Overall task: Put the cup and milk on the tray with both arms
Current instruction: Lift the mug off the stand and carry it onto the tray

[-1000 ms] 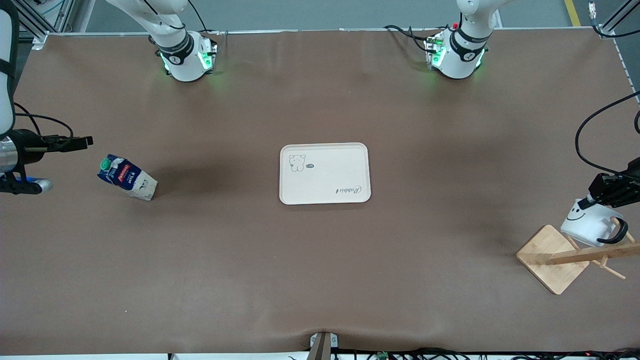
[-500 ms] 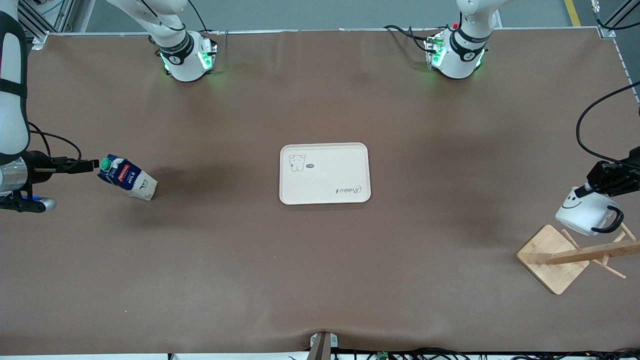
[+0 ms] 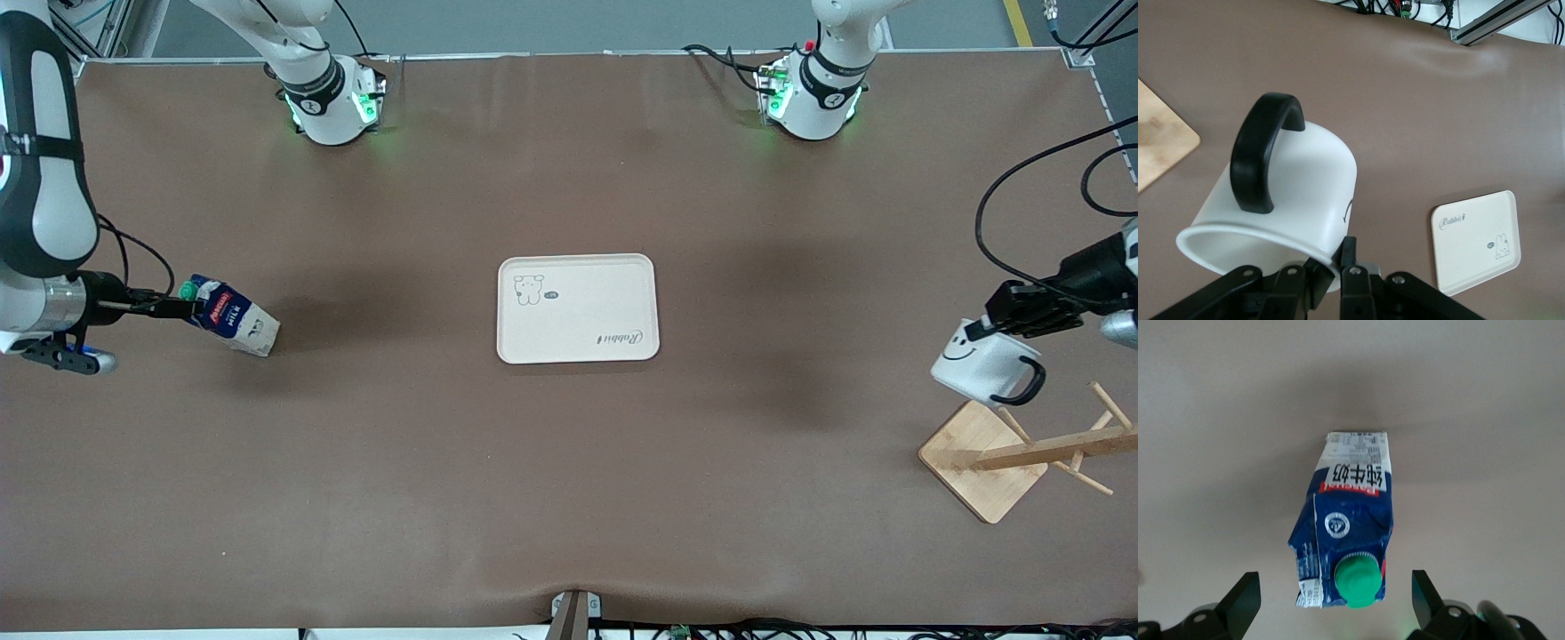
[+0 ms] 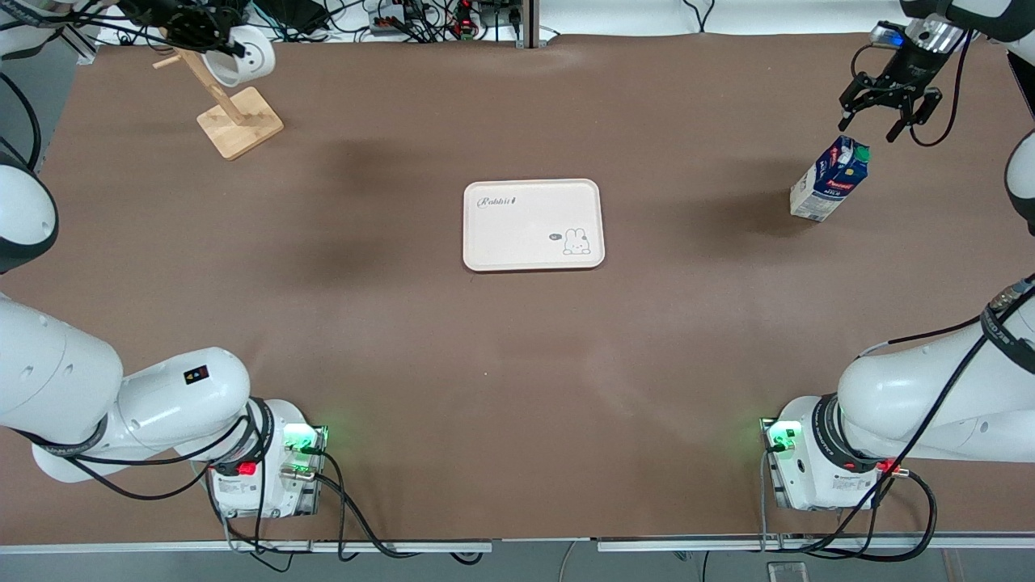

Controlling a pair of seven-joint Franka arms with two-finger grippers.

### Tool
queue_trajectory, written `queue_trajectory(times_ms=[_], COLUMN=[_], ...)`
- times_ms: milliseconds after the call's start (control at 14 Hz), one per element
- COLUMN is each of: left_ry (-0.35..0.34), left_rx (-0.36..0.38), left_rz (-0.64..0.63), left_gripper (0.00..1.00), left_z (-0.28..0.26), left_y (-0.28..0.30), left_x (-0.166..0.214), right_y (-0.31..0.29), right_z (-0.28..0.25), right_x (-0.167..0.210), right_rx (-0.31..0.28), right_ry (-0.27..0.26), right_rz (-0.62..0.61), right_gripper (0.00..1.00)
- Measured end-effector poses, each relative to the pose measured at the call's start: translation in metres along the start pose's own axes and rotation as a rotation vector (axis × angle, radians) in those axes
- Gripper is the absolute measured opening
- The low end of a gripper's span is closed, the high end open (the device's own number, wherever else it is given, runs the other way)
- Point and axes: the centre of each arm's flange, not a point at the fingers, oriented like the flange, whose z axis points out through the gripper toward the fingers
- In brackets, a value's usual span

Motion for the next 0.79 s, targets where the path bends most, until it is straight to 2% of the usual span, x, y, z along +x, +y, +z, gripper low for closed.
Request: queue_trajectory(times_ms=[143, 357, 571, 786], left_ry=[-0.026, -0.067, -0.11, -0.172], left_rx=[0.024, 0.075, 0.079, 0.1], left_rz=[-0.077, -0.21, -0.331, -0.458], left_gripper=[0.09, 0.09, 0.09, 0.09], left_z=[0.011, 0.035, 0.068, 0.116], left_y=[0.025, 0.087, 0.146, 0.196], left_x=[0.002, 0.004, 0.004, -0.001], right_y=[-0.001, 0.0, 0.003, 0.006], right_z=[-0.005, -0.001, 0.017, 0.04], right_x=[-0.008, -0.017, -0.02, -0.029], right_rx=[0.004, 0.008, 0.014, 0.017], right_ry=[0.048, 0.081, 0.162, 0.219], right_rz=[0.031, 0.074, 0.094, 0.104], right_gripper=[1.0, 1.0, 1.0, 1.0])
